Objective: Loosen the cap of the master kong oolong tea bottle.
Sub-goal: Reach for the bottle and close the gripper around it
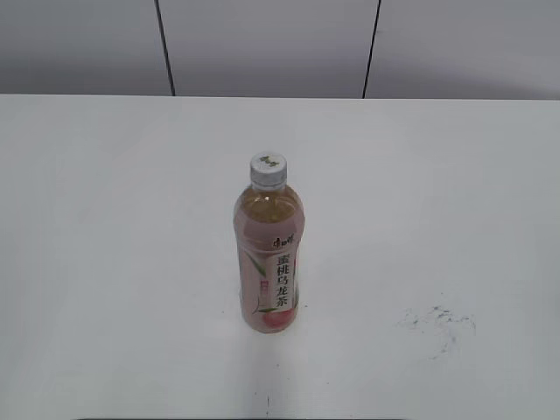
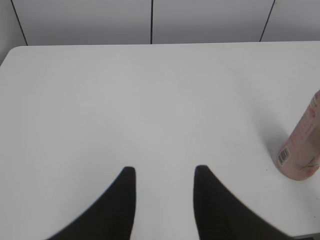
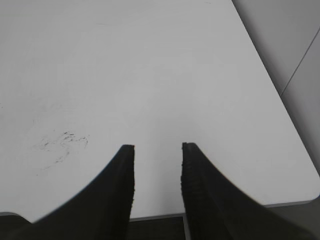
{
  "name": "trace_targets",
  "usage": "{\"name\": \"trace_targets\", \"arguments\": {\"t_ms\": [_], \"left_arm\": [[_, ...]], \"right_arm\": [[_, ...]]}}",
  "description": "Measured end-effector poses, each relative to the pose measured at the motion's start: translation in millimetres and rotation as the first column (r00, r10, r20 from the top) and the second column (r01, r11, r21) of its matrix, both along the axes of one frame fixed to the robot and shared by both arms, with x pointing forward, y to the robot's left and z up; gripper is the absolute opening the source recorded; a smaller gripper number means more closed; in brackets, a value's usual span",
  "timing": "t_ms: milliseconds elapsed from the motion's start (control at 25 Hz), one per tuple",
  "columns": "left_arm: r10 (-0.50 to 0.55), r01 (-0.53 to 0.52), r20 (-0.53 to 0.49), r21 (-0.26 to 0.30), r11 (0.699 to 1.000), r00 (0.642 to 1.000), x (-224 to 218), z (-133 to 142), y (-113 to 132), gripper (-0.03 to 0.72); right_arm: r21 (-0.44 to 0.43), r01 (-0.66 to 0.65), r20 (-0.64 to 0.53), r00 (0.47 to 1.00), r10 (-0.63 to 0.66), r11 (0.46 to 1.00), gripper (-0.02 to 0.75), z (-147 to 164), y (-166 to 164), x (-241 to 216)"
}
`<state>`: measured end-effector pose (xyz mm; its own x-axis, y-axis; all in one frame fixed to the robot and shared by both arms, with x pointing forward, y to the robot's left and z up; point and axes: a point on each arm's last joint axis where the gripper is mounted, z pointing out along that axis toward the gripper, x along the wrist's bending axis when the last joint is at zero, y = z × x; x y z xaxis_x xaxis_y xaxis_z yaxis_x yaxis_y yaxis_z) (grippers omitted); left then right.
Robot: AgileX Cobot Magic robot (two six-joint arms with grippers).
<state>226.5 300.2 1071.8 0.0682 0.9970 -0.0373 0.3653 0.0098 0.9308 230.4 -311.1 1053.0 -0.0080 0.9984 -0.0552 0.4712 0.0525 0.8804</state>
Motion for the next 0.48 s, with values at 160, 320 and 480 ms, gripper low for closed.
{"name": "trace_targets", "arguments": {"t_ms": [160,320,480], "left_arm": [[-0.014,0.014,0.001,-0.018,1.000,1.000,0,0,-2,0.239],[-0.026,0.030,0.098,-0.049,0.998,0.995,2,11,-4,0.239],[-0.007,0.046,0.372,-0.096,0.994,0.928,12,41,-4,0.239]], "right_arm": [[0.000,0.000,0.000,1.000,0.000,1.000,0.249,0,0,0],[0.000,0.000,0.000,1.000,0.000,1.000,0.249,0,0,0],[0.000,0.000,0.000,1.000,0.000,1.000,0.249,0,0,0]]}}
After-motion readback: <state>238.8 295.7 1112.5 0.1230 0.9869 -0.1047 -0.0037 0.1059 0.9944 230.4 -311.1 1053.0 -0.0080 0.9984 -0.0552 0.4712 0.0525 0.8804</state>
